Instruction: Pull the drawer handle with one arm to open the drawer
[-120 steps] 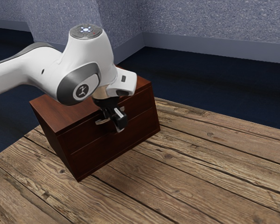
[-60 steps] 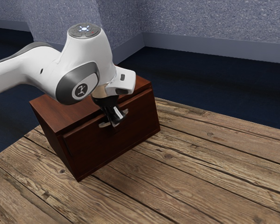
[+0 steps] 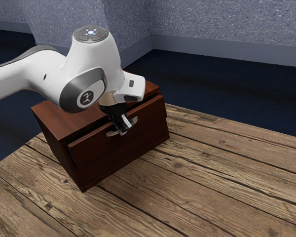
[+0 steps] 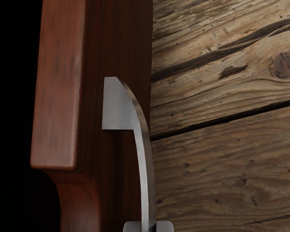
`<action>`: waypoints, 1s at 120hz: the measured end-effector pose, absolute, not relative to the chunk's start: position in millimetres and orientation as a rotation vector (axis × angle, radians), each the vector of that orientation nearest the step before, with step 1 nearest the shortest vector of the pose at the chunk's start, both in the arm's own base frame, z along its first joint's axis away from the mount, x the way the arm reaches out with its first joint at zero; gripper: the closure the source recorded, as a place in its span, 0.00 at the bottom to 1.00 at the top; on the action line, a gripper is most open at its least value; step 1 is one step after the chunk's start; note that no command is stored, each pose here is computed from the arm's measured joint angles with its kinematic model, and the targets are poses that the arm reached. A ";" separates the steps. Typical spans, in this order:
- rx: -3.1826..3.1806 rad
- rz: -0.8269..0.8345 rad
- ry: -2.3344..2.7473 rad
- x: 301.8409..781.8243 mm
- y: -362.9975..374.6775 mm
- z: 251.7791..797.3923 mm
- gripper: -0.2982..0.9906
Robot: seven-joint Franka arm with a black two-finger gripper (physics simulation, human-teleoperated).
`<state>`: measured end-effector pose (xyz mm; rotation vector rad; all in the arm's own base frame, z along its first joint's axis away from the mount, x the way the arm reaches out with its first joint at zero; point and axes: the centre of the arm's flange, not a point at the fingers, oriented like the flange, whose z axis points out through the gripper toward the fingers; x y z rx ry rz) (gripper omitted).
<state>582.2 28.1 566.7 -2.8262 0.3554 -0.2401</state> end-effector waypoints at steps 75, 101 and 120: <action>-2.801 -0.270 0.570 557.3 -72.1 567.1 0.84; -2.798 -0.277 0.585 552.8 -82.1 565.8 0.84; -2.795 -0.283 0.598 547.8 -91.0 566.4 0.84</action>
